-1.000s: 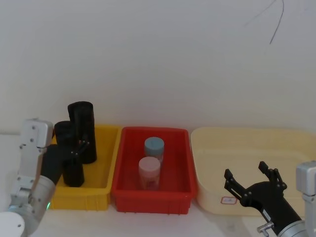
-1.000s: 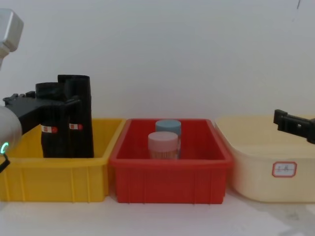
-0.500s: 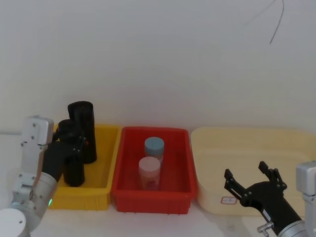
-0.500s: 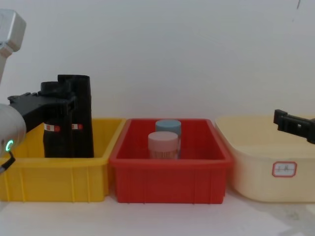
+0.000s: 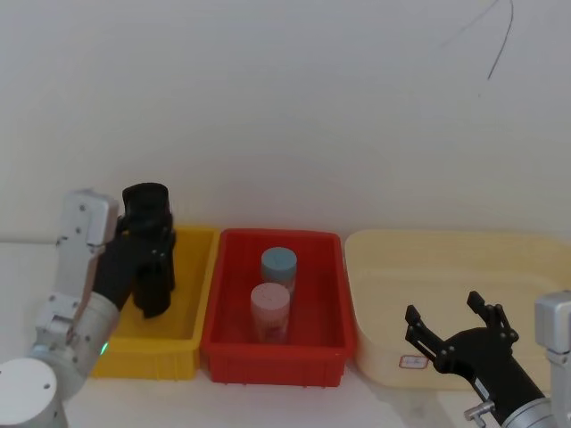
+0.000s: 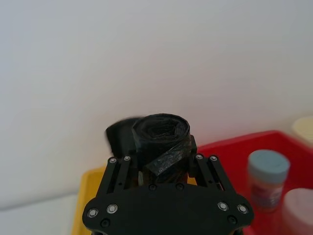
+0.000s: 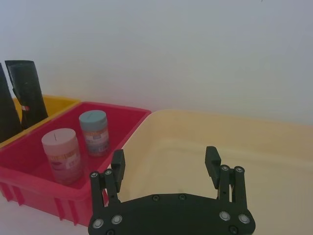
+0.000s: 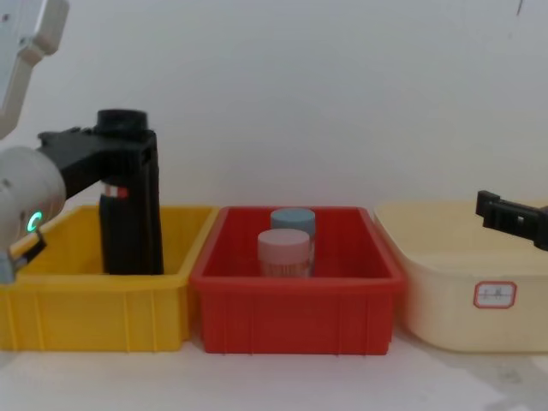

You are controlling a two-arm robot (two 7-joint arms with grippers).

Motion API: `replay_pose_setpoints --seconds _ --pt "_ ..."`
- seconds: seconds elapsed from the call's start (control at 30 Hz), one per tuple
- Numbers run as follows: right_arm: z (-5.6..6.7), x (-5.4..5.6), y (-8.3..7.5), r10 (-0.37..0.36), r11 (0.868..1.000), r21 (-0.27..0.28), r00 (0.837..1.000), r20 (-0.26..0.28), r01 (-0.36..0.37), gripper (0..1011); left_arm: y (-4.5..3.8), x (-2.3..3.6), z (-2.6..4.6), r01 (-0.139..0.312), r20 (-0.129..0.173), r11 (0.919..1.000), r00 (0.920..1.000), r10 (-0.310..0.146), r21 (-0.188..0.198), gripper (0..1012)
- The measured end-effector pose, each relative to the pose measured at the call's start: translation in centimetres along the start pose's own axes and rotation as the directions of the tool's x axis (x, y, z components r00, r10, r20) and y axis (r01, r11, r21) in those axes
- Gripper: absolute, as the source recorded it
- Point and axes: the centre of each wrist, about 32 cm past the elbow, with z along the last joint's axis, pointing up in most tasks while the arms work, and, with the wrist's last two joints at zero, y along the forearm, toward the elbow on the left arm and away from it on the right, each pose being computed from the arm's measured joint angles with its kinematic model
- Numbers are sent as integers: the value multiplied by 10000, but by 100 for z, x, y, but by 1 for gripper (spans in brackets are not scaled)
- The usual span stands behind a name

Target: Pick up the garbage bag with the one hand and transfer it to the other hand.

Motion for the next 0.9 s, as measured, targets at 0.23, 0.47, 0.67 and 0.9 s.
replay_pose_setpoints --seconds 0.23,0.47,0.67,0.9 --pt "0 0 0 0 10000 0 10000 0 0 1000 -71 -95 156 814 188 9953 9966 -805 -529 516" --pt "0 0 0 0 10000 1 10000 0 0 1000 -131 -206 282 1590 252 9825 9872 -1573 -970 516" --pt "0 0 0 0 10000 0 10000 0 0 1000 -195 -336 396 2412 207 9604 9704 -2407 -1397 516" --pt "0 0 0 0 10000 0 10000 0 0 999 -277 -522 513 3381 3 9221 9389 -3442 -1884 516"
